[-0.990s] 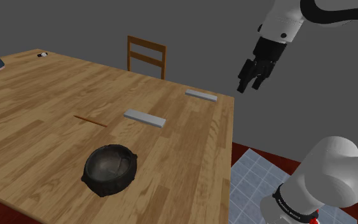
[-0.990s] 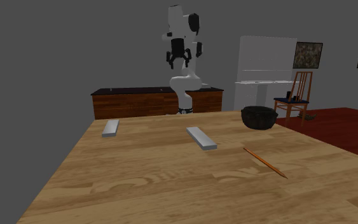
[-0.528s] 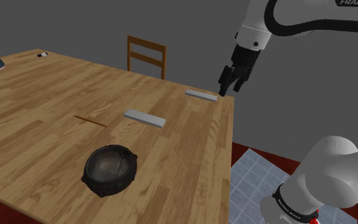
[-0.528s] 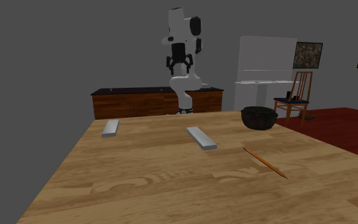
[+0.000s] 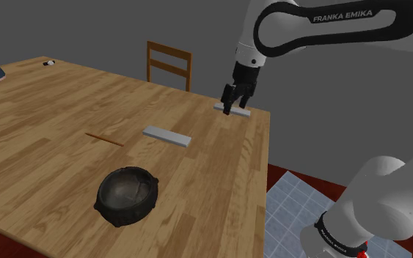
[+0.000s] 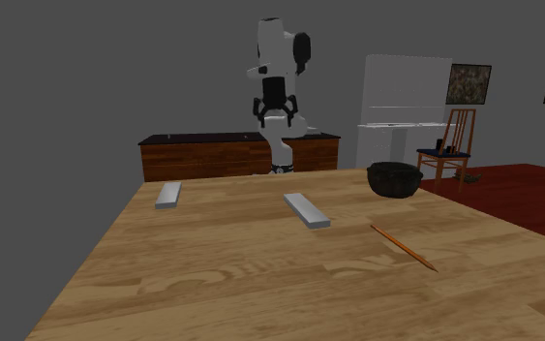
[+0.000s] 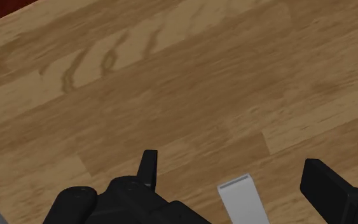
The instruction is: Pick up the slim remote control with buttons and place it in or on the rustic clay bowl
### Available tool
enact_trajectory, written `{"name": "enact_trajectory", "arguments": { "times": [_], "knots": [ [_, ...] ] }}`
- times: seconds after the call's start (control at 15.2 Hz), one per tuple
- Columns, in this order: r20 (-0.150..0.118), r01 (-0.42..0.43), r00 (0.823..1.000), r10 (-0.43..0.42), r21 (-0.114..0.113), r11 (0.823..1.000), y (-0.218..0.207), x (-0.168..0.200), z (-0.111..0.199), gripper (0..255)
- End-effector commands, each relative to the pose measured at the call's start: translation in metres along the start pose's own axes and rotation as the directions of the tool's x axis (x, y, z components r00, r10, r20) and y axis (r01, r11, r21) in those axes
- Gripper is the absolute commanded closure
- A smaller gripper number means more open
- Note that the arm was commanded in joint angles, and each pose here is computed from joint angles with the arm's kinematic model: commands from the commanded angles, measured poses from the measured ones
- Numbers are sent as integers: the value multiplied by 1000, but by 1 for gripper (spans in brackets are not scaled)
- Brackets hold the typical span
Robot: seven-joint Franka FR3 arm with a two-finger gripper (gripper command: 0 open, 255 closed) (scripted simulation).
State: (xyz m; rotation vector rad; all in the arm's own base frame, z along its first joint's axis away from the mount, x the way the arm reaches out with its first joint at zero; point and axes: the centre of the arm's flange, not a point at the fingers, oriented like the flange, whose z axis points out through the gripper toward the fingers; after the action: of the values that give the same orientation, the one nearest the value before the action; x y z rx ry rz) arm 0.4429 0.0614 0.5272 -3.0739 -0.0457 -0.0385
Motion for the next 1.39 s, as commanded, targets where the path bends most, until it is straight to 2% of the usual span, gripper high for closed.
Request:
{"name": "enact_trajectory", "arguments": {
  "times": [0.0, 0.66, 1.32],
  "knots": [
    [3, 26, 1000, -26, -3, 1000, -9, 22, 18, 0],
    [22, 152, 988, -151, -20, 988, -56, 125, 91, 0],
    [43, 275, 961, -273, -35, 961, -115, 220, 166, 0]
  ]
}}
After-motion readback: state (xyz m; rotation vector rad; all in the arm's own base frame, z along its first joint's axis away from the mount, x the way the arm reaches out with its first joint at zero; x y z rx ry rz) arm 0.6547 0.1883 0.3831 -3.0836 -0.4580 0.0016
